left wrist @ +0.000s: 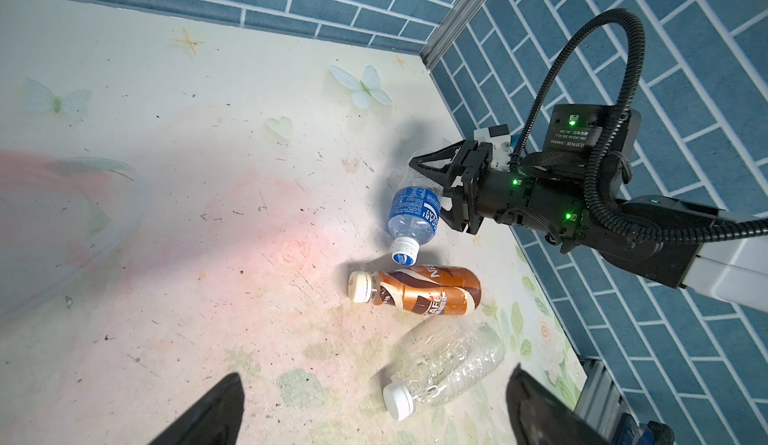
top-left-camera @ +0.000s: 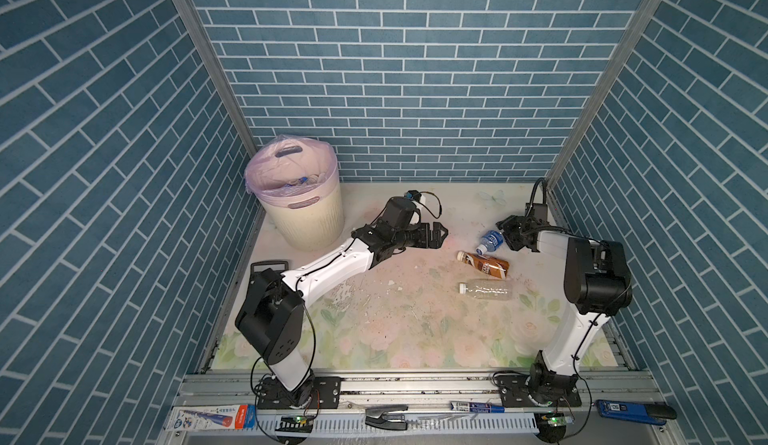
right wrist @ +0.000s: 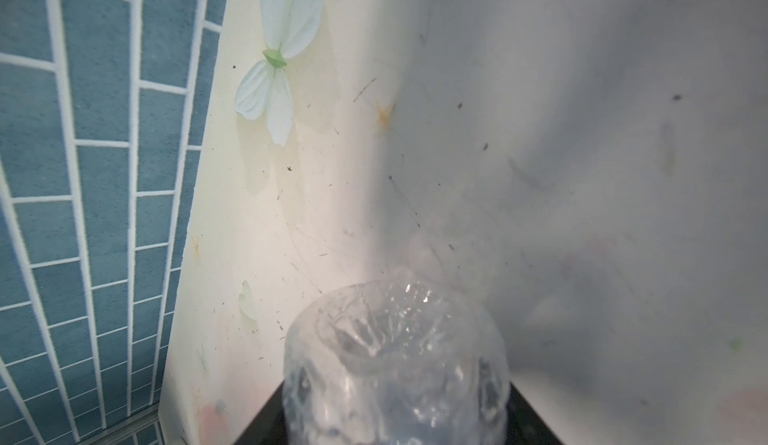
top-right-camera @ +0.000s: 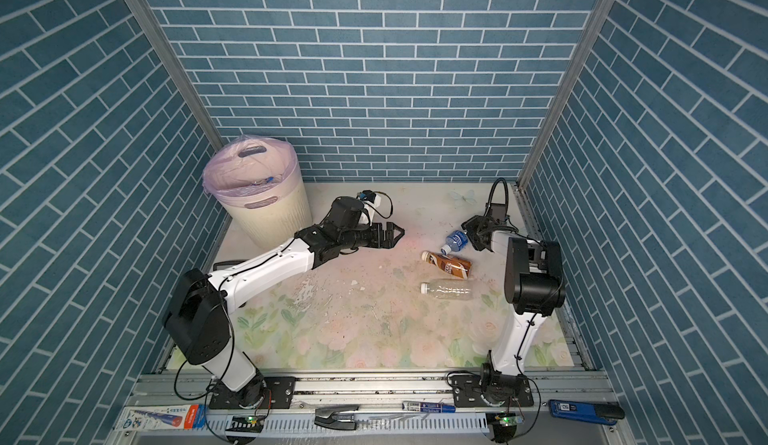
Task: Throw the plastic bottles in the bin
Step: 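Lower the right gripper and grasp the water bottle by its bottom end, then lift the water bottle with right gripper toward the left gripper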
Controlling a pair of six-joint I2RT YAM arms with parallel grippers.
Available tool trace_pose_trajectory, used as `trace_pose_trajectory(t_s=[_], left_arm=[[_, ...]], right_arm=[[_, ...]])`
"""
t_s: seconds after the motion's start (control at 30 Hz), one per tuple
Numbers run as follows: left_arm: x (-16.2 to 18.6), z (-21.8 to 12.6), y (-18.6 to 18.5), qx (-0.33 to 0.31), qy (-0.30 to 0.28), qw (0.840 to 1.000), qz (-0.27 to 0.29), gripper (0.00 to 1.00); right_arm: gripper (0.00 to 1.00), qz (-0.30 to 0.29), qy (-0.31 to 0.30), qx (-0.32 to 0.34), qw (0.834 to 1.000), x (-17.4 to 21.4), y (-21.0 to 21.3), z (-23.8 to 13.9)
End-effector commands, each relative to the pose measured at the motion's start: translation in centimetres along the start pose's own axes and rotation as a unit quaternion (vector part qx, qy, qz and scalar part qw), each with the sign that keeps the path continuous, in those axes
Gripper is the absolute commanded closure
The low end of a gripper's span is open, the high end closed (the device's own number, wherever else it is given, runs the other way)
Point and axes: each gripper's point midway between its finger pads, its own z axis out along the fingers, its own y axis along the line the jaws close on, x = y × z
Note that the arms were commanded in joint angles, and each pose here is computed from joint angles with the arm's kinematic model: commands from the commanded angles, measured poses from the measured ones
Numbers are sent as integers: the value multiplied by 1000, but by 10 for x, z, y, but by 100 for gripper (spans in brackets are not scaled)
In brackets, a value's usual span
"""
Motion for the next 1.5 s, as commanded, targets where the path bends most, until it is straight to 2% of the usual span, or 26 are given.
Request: trace_pose_trajectory(t_s=[0.0,1.13,1.27,1.47], left_arm=[[-1,-10,-2,-1,-7,1000,4,1],[2,-8,0,-4,-4,1000,-1,1],[0,-7,0,-7,1,1000,6,1],[-15,0,-13,12,-1,1000,9,1]], right_arm=[[40,7,-15,-23,1000,-17,22,-5],[41,10,-38,-40,998,-47,38,-11],[43,-5,-40,-58,998,-47,53,-22],[46,-61,-35,-88,994,-31,90,-45]])
